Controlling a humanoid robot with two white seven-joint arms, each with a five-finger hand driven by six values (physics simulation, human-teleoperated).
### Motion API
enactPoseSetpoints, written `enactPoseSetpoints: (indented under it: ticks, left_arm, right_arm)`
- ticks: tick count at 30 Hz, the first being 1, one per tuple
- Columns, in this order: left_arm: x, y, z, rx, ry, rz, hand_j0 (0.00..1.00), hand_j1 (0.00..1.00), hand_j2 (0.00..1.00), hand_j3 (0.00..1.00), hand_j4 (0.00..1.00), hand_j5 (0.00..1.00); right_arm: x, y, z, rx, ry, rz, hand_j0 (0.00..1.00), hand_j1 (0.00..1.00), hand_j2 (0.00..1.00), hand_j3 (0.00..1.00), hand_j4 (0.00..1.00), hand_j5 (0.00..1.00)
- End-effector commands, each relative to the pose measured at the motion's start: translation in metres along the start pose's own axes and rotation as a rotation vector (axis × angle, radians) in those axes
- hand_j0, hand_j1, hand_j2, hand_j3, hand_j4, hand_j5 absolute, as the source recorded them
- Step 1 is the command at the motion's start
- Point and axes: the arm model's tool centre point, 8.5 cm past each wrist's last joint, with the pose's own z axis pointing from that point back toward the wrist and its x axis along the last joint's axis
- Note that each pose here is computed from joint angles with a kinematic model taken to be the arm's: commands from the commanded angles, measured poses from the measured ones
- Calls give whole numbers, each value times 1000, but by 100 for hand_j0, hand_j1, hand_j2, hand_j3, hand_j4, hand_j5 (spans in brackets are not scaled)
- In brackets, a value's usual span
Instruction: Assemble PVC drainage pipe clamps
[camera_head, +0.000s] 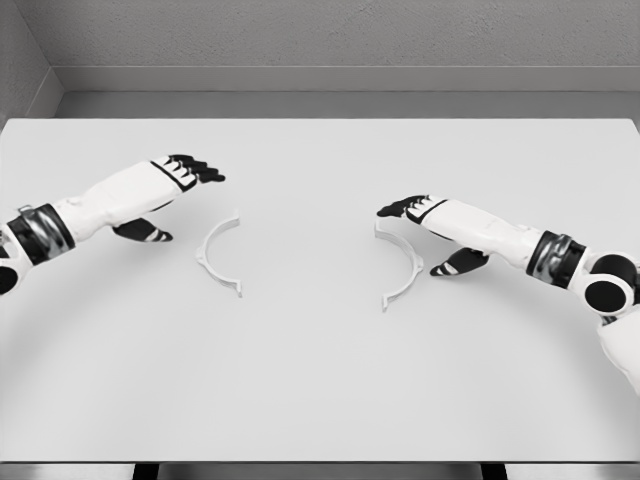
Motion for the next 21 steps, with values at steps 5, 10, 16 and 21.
enactPoseSetpoints:
  ticks: [5,10,16,21]
  left_arm:
    - [-6,-11,-9,-13,13,42,100,100,100,100,100,100]
    - [-4,-21,-14,-32,11,56,100,100,100,100,100,100]
    - [-1,-23,-17,-34,4,57,100,100,100,100,100,100]
    - [0,-23,-18,-35,0,54,100,100,100,100,100,100]
  right_arm:
    - [0,-3,-2,-9,-4,-4,100,100,100,100,100,100]
    - [3,-3,-7,-13,-14,-9,100,100,100,100,100,100]
    - [1,3,-14,4,-15,-24,100,100,100,100,100,100]
    - [2,3,-16,3,-19,-25,100,100,100,100,100,100]
